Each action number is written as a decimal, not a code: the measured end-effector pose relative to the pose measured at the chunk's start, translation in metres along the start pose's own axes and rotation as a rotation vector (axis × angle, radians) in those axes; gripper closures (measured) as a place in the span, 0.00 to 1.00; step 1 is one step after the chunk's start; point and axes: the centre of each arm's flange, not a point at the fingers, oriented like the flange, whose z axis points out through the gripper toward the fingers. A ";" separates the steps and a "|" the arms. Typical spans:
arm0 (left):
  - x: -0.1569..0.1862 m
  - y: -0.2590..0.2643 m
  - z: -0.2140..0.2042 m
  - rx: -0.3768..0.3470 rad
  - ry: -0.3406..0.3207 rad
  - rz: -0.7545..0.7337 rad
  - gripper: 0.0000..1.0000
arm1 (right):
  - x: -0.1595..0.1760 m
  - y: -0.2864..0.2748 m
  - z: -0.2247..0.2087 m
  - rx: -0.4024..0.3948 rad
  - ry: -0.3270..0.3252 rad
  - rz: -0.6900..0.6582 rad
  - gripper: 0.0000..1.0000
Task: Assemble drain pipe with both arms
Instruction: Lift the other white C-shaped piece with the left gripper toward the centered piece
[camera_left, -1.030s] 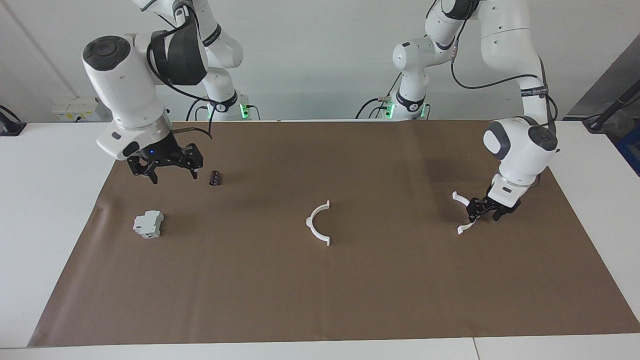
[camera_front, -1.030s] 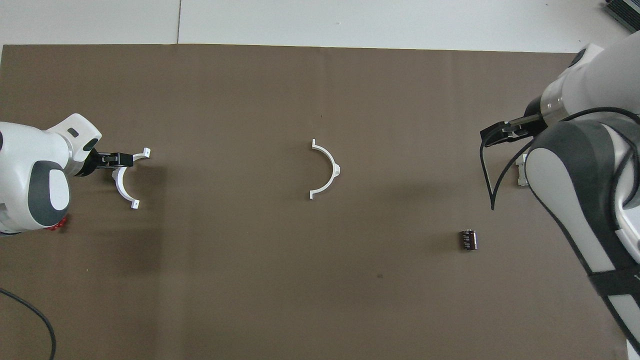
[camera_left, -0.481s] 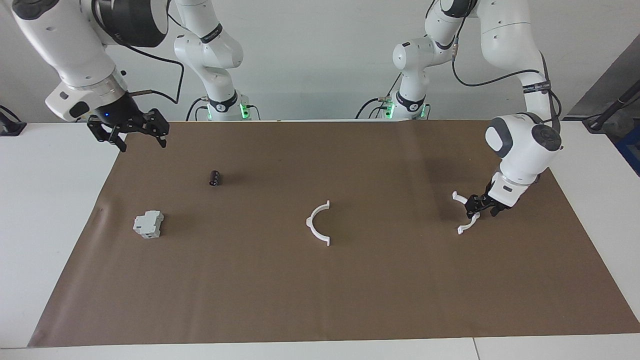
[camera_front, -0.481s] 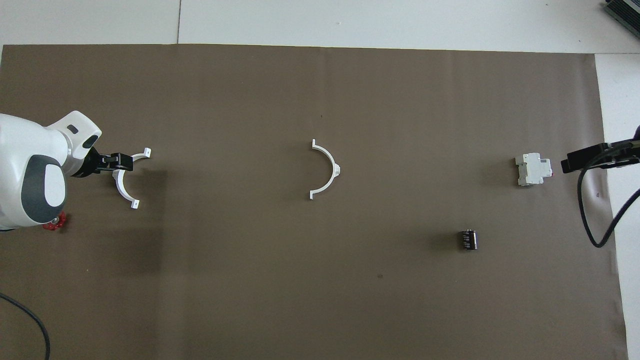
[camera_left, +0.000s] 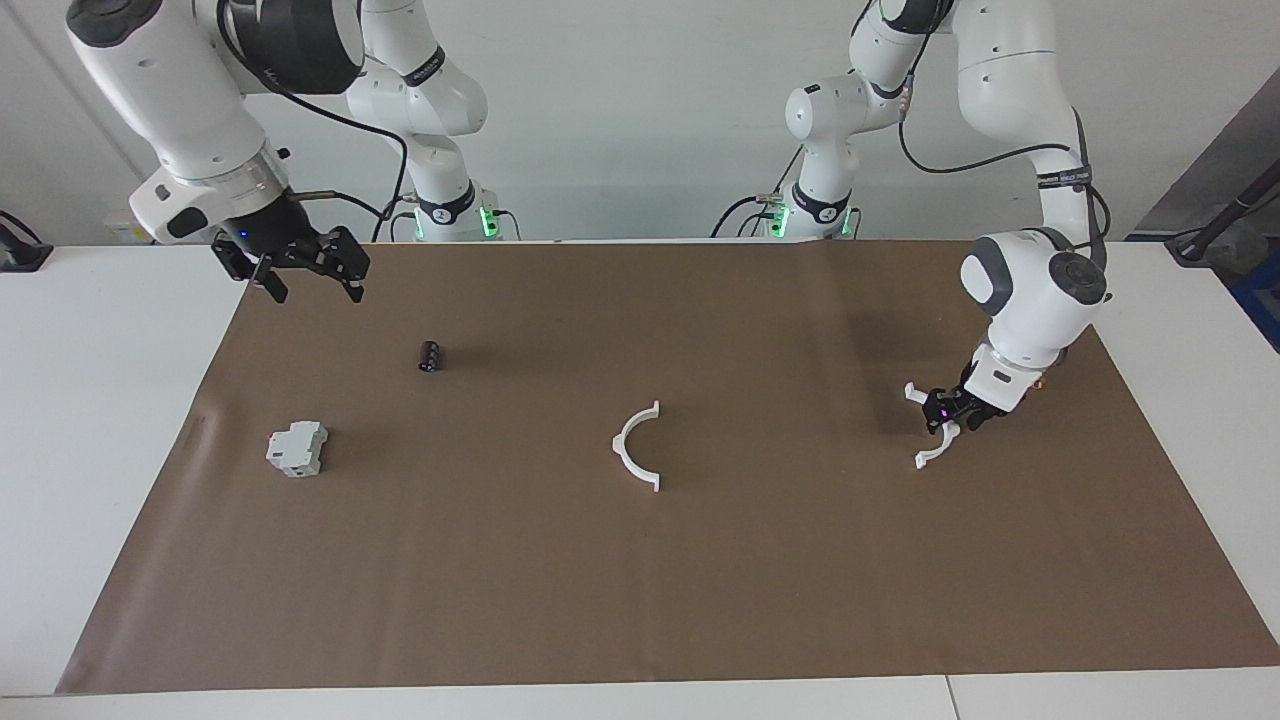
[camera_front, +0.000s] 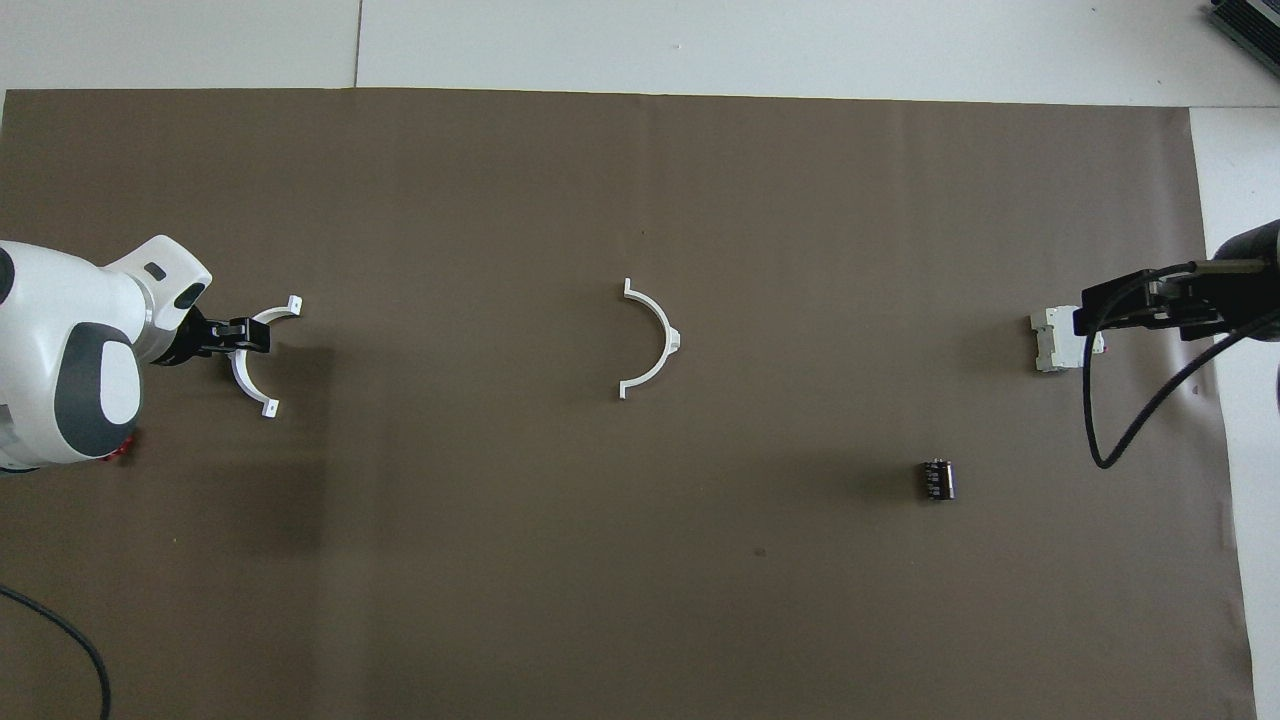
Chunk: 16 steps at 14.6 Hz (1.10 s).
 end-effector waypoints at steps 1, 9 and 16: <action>0.000 0.000 0.000 0.000 0.003 0.002 0.38 | 0.000 -0.006 0.000 0.001 0.005 0.003 0.00; 0.013 0.032 -0.021 -0.002 -0.011 0.051 0.79 | 0.002 -0.017 0.004 0.001 0.001 0.109 0.00; 0.010 0.191 -0.060 0.054 0.059 0.249 0.80 | -0.001 -0.035 0.006 0.001 -0.002 0.104 0.00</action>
